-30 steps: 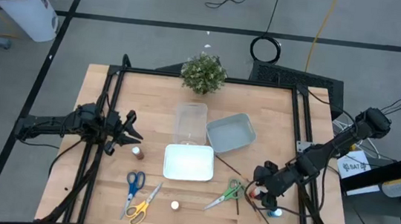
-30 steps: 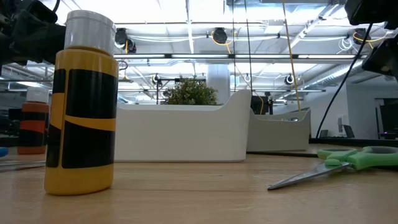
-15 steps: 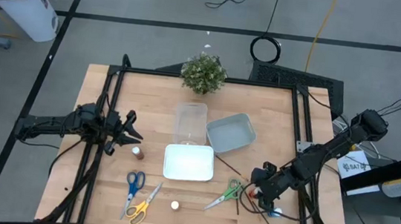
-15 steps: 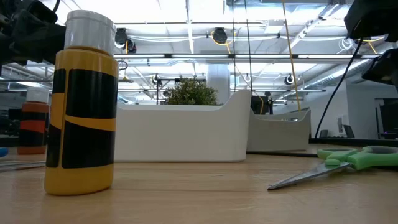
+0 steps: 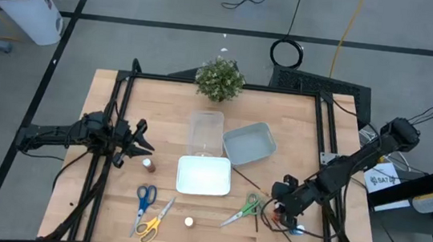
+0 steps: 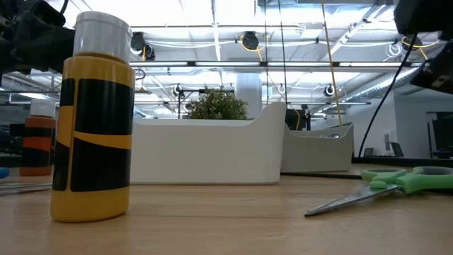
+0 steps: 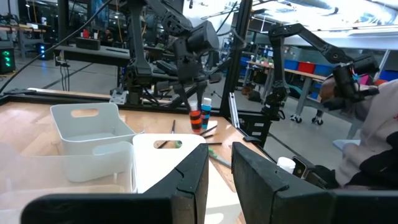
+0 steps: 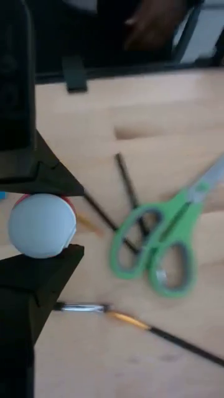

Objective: Pick & Place Paint Supplies
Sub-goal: Put the orange paint bottle into the transparent bin

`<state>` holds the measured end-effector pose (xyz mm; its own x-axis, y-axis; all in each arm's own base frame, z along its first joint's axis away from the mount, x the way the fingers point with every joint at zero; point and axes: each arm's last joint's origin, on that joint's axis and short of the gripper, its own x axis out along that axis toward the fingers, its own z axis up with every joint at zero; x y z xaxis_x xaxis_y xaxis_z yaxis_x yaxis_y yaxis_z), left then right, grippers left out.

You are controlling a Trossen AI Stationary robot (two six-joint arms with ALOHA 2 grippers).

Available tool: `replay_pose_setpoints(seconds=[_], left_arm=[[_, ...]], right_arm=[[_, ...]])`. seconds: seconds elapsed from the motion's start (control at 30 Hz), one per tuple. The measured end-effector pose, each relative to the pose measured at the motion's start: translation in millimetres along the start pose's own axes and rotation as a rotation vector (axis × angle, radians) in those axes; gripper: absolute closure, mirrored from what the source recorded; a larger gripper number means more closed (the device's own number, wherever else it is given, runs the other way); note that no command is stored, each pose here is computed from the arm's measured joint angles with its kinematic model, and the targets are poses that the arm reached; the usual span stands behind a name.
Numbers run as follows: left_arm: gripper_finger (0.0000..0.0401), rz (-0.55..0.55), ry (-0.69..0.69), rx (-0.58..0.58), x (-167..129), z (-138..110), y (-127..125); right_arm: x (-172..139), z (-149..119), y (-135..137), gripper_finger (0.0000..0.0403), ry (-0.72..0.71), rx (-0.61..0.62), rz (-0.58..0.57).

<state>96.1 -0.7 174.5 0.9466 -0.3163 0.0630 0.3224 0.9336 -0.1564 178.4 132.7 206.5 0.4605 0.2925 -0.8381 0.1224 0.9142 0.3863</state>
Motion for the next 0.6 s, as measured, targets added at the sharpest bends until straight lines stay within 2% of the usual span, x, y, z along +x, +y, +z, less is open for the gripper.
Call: replay_pose_setpoints(seconds=[0.13, 0.33, 0.6], left_arm=[[0.032, 0.0, 0.0, 0.0, 0.0, 0.1, 0.0], [0.032, 0.0, 0.0, 0.0, 0.0, 0.1, 0.0], [0.032, -0.001, -0.001, -0.005, 0.0, 0.2, -0.1]], right_arm=[[-10.1, 2.9, -1.9, 0.0294, -0.085, -0.073, -0.025], [-27.8, 10.5, -3.4, 0.0295, -0.304, -0.194, -0.114], [-35.7, 30.5, 9.1, 0.0295, -0.614, -0.459, -0.25]])
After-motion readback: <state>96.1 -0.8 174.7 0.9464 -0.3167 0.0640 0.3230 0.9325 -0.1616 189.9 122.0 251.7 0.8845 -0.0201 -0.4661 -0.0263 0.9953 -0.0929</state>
